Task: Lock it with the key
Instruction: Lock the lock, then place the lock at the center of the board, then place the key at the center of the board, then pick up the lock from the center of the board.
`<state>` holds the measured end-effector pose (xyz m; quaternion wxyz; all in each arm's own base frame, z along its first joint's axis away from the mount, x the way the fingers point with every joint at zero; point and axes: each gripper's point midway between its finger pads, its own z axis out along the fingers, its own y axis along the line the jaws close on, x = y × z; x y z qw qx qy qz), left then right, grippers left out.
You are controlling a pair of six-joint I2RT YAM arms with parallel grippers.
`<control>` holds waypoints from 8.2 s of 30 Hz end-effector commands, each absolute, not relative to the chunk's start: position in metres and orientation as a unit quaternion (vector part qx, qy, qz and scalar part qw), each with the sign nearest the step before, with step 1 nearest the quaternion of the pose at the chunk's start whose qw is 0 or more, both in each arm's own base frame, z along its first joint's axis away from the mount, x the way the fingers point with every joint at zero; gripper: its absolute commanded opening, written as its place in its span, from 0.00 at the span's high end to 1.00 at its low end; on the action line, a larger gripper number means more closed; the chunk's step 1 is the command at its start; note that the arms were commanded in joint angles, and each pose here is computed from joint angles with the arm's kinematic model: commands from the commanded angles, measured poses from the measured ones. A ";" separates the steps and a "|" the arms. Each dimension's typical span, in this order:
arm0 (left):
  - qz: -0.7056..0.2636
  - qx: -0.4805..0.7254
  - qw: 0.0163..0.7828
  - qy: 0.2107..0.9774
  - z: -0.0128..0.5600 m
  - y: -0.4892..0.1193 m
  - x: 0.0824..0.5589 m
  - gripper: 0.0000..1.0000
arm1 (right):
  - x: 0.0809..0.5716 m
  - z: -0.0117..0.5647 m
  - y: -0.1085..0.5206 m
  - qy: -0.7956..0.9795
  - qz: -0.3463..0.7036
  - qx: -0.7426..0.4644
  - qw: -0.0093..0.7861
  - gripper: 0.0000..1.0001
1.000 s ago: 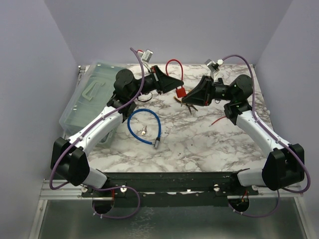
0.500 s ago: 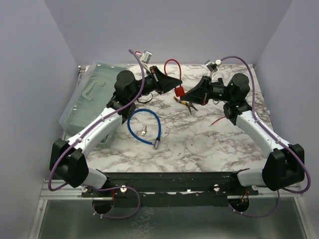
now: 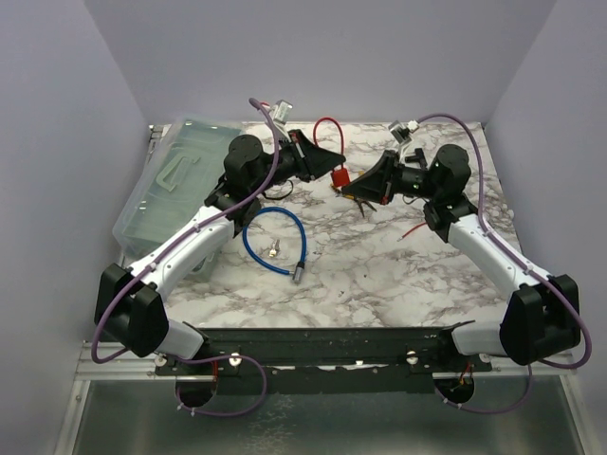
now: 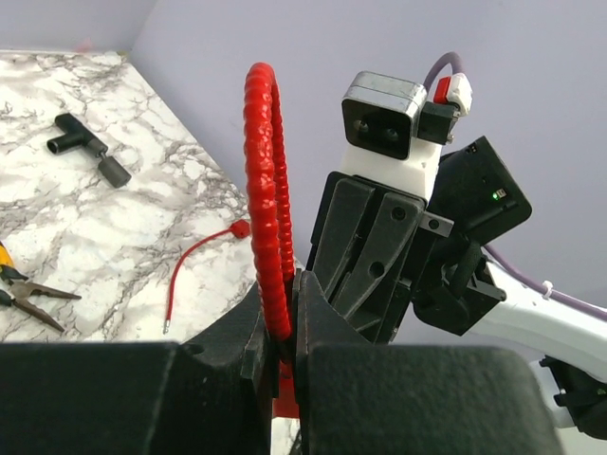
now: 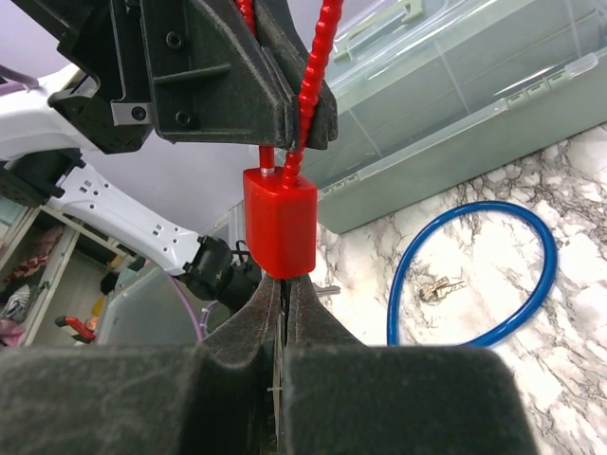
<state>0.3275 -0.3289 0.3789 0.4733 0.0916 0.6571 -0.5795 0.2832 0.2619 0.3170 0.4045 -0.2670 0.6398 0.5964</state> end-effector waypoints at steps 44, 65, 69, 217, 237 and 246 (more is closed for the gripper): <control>-0.502 0.002 0.213 0.838 0.152 -0.346 0.290 1.00 | 0.265 0.184 0.213 0.795 0.521 -0.137 0.278 1.00; -0.438 -0.045 0.024 0.898 0.048 -0.370 0.272 0.91 | 0.277 0.172 0.206 0.804 0.518 -0.123 0.265 1.00; -0.415 -0.043 0.011 0.909 0.042 -0.369 0.269 0.73 | 0.280 0.173 0.205 0.804 0.516 -0.127 0.266 1.00; -0.428 0.147 0.440 0.776 0.279 -0.273 0.322 0.01 | 0.301 0.011 -0.118 0.878 0.164 -0.414 0.176 0.47; -0.434 0.250 0.456 0.735 0.304 -0.285 0.317 0.01 | 0.329 0.141 -0.090 0.807 0.069 -0.458 0.366 0.73; -0.453 0.338 0.413 0.714 0.307 -0.303 0.313 0.06 | 0.331 0.221 -0.027 0.709 0.055 -0.523 0.470 0.76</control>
